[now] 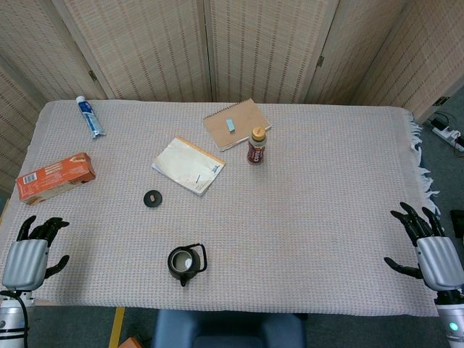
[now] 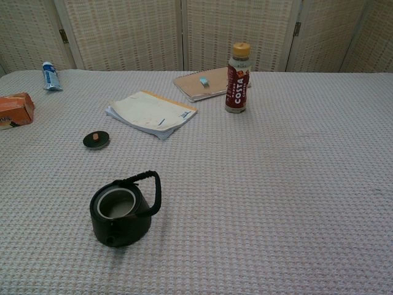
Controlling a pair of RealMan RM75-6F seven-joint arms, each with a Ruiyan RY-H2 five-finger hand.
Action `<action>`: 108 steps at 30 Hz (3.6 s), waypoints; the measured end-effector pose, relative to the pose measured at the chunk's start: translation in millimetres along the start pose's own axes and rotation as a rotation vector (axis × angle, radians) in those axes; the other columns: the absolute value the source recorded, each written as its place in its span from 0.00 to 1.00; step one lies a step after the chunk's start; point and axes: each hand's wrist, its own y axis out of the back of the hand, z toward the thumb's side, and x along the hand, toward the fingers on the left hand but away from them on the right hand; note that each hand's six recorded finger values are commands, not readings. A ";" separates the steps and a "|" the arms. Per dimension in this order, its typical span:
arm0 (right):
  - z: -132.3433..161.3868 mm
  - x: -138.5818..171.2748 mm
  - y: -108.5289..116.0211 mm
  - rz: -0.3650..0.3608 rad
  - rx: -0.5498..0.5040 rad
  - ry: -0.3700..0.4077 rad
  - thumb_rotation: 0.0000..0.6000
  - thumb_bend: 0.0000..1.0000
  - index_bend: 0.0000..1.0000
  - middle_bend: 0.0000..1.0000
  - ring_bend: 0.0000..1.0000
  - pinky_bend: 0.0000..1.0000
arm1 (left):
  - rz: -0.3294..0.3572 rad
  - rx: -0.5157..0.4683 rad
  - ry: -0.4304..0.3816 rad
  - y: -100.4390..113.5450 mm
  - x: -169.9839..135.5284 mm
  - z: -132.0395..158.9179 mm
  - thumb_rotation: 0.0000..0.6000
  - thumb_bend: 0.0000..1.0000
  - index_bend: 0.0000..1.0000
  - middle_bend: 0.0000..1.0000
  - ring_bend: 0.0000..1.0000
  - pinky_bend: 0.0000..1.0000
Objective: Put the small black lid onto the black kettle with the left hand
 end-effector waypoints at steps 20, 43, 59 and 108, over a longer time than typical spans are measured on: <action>2.8 5.9 5.5 -0.010 0.004 0.011 1.00 0.00 0.14 0.09 0.19 0.00 | -0.040 0.048 -0.324 -6.5 84.5 78.9 1.00 0.20 0.23 0.24 0.68 0.70; -4.0 6.4 2.3 0.008 0.008 -0.014 1.00 0.00 0.14 0.09 0.20 0.00 | -0.290 0.173 -0.333 -83.6 184.4 137.0 1.00 0.18 0.14 0.15 0.75 0.87; -8.5 8.2 2.1 0.007 0.005 -0.030 1.00 0.00 0.14 0.09 0.20 0.00 | -0.325 0.221 -0.319 -109.1 197.4 147.9 1.00 0.19 0.24 0.20 0.77 0.88; -12.9 12.5 1.6 0.004 0.000 -0.047 1.00 0.00 0.14 0.09 0.20 0.00 | -0.298 0.208 -0.286 -121.9 211.9 138.8 1.00 0.25 0.44 0.42 0.83 0.90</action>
